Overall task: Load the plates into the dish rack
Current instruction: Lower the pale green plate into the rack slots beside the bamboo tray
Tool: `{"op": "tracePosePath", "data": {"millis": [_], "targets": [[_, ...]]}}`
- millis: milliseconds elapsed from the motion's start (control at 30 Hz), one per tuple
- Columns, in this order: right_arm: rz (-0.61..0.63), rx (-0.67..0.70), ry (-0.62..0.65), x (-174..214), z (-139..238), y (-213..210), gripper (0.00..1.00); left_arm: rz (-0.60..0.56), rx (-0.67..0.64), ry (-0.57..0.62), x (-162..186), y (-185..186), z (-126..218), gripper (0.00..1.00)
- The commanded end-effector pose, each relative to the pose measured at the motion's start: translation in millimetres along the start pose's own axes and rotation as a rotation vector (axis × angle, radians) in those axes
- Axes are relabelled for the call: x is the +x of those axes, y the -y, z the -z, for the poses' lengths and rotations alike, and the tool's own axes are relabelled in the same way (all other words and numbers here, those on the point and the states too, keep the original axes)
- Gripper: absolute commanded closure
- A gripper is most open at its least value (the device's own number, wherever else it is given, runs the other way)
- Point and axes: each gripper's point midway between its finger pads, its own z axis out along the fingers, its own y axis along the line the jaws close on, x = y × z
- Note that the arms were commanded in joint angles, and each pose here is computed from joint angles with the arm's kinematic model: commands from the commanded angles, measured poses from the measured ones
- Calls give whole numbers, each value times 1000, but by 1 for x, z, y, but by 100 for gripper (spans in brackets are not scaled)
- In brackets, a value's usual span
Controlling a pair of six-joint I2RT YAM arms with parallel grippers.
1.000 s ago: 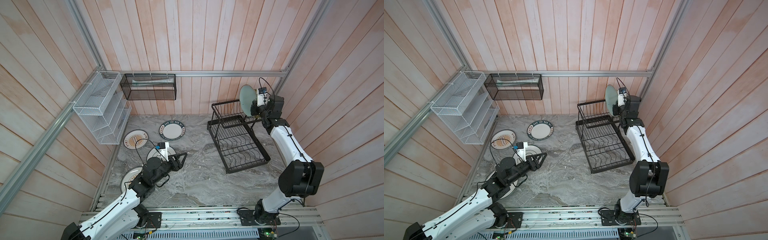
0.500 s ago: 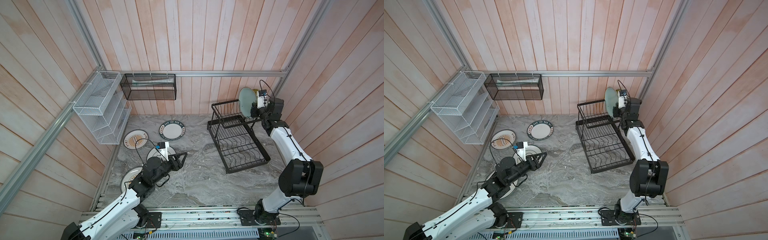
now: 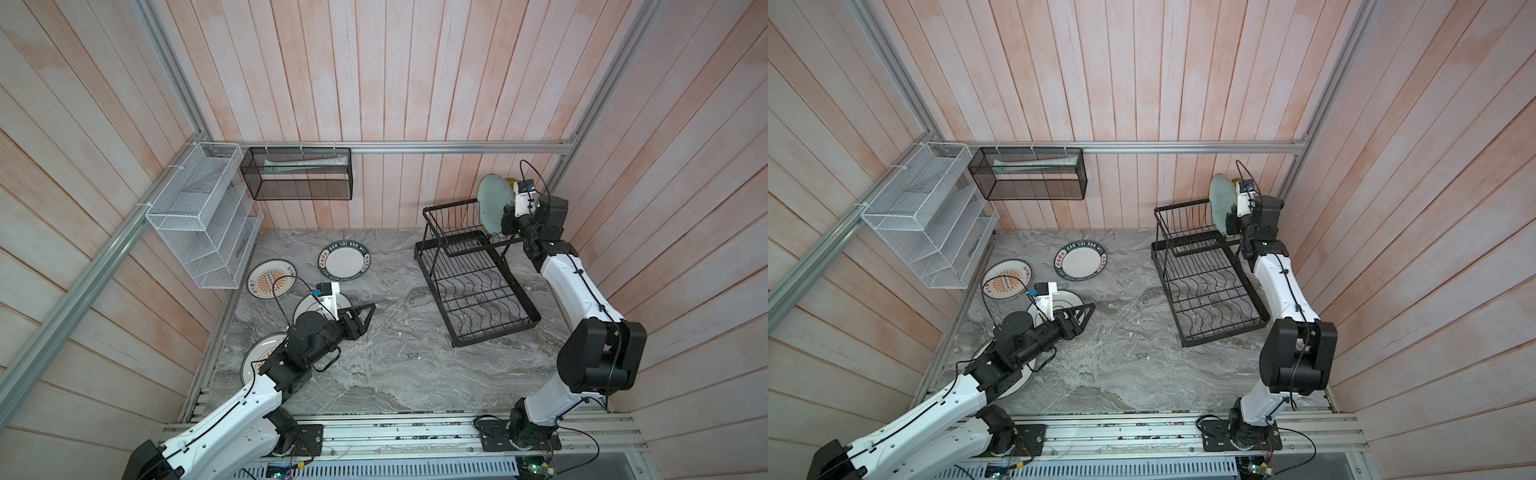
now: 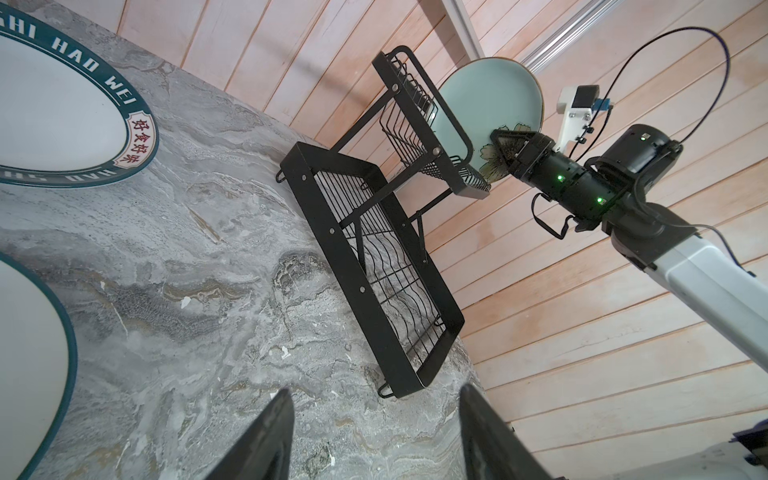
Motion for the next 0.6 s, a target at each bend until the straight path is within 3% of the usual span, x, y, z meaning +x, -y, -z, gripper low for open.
{"op": "tracePosePath", "data": {"millis": [0, 567], "targets": [[3, 34, 114, -35, 13, 9, 69, -6, 29, 27, -13, 13, -1, 36], [-82, 132, 208, -68, 48, 31, 43, -2, 24, 29, -11, 11, 2, 36]]}}
